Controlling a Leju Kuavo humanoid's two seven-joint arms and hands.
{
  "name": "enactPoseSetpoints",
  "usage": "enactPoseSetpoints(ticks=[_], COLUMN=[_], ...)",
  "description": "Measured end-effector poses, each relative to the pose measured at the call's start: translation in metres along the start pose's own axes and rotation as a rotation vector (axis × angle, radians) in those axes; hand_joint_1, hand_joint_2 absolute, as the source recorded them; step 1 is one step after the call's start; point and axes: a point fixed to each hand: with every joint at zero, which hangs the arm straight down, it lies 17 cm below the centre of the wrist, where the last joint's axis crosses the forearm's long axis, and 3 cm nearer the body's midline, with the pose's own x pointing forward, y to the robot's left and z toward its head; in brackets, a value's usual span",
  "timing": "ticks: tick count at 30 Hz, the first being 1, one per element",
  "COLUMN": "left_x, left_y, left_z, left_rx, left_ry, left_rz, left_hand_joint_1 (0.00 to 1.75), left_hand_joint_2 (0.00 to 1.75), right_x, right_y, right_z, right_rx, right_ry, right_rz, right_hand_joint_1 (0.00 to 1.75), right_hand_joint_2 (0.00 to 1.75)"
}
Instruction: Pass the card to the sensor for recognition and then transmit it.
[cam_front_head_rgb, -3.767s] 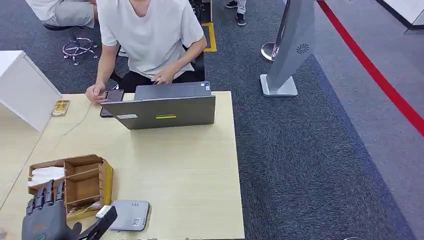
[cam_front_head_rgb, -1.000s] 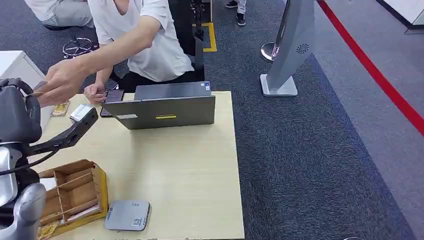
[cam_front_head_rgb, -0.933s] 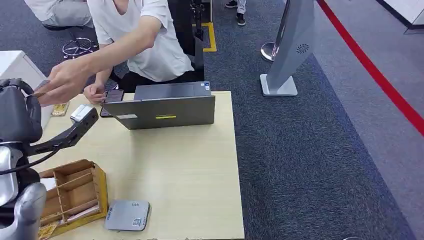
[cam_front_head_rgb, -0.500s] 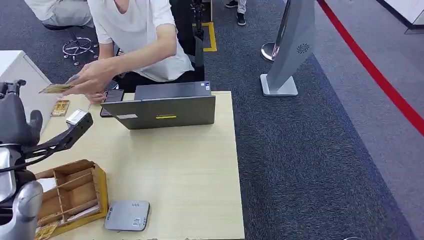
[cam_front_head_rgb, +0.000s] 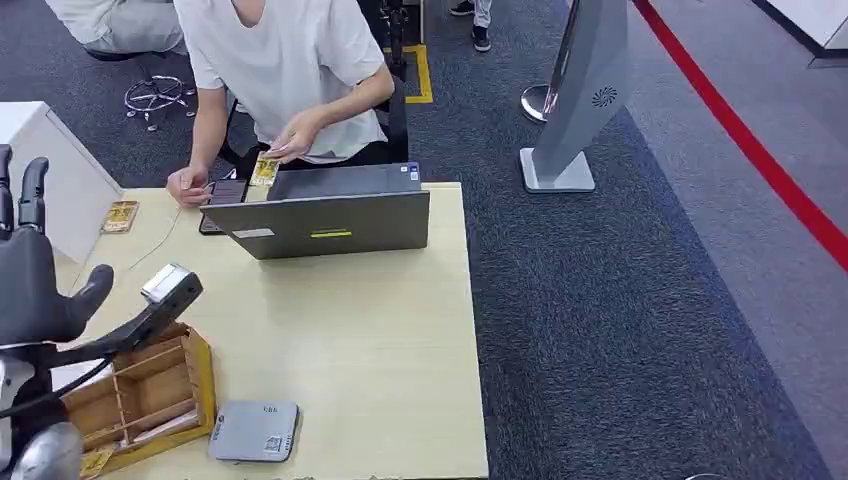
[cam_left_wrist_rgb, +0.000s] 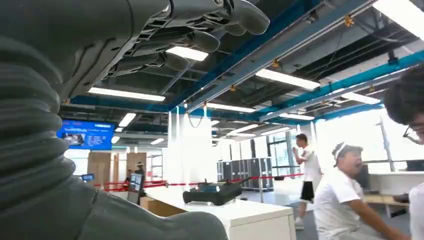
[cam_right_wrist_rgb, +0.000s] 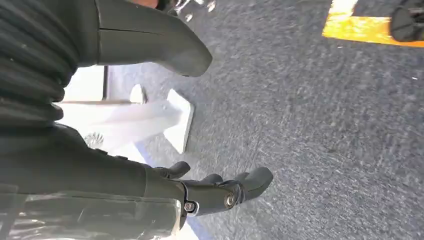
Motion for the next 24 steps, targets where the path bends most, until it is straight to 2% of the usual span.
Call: enactPoseSetpoints(ticks=[2, 5, 11, 15, 17, 20, 23, 24], left_x=[-0.006, -0.042, -0.182, -0.277, -0.314, -0.335, -0.328, -0.324], left_y=[0.009, 0.018, -0.010, -0.055, -0.085, -0.130, -0.178, -0.190], left_z=[0.013, 0.033, 0.084, 0.166, 0.219, 0.292, 0.357, 0.375], left_rx=[0.026, 0.071, 0.054, 0.052, 0.069, 0.096, 0.104, 0.102], left_ry=[-0.004, 0.056, 0.338, 0.626, 0.817, 1.080, 1.311, 1.371], left_rz=[0.036, 0.095, 0.543, 0.773, 0.857, 0.985, 1.067, 1.078], left_hand_joint_1=[0.00, 0.00, 0.00, 0.00, 0.00, 0.00, 0.00, 0.00], left_hand_joint_2=[1.75, 1.75, 1.75, 1.75, 1.75, 1.75, 1.75, 0.00], right_x=[-0.005, -0.015, -0.018, -0.017, -0.016, -0.014, -0.011, -0.010], right_y=[0.002, 0.005, 0.004, -0.002, -0.008, -0.015, -0.019, -0.020], right_z=[0.001, 0.003, 0.004, 0.005, 0.004, 0.003, 0.002, 0.002], right_rx=[0.003, 0.015, 0.017, 0.020, 0.013, 0.005, 0.003, 0.004], right_ry=[0.024, 0.068, 0.092, 0.092, 0.094, 0.090, 0.078, 0.076], right_rz=[-0.024, -0.040, -0.076, -0.078, -0.083, -0.082, -0.088, -0.090], right_hand_joint_1=[0.00, 0.00, 0.00, 0.00, 0.00, 0.00, 0.00, 0.00], right_hand_joint_2=[1.75, 1.75, 1.75, 1.75, 1.75, 1.75, 1.75, 1.75])
